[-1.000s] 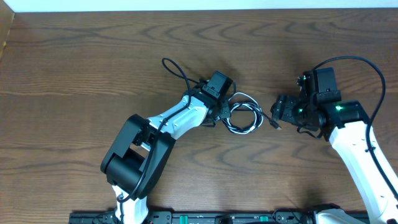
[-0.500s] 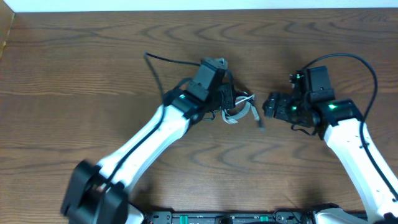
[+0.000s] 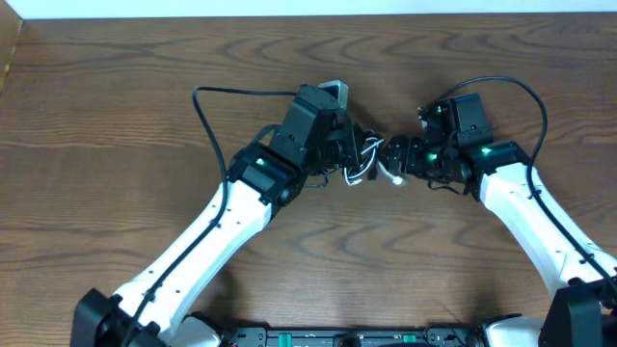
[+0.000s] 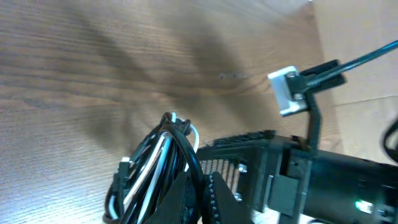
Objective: Untangle cables
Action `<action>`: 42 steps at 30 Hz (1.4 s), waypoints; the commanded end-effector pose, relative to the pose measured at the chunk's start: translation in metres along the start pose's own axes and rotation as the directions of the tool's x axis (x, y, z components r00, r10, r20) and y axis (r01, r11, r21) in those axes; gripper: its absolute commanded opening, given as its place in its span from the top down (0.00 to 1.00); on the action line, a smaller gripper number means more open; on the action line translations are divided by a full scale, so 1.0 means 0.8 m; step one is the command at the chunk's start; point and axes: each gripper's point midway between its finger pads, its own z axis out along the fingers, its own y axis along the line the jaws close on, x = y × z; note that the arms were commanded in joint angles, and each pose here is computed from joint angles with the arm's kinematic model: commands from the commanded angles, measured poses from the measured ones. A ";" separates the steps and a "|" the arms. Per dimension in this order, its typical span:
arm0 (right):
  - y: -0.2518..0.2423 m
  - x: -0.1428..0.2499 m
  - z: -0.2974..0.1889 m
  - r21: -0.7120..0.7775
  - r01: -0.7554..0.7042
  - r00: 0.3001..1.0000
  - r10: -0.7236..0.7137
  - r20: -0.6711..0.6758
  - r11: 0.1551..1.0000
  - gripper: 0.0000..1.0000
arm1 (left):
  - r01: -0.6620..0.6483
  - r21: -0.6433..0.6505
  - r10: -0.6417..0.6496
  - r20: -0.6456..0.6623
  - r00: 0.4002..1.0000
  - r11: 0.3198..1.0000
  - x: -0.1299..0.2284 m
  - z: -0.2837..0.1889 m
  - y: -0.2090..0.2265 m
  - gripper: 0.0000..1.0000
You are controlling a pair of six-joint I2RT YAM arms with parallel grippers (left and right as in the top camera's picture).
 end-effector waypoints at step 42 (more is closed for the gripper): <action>-0.082 0.029 0.066 0.276 -0.122 0.984 0.152 -0.093 0.954 0.23 | 0.033 -0.087 -0.022 0.124 0.992 0.996 -0.043 -0.092 0.043 0.93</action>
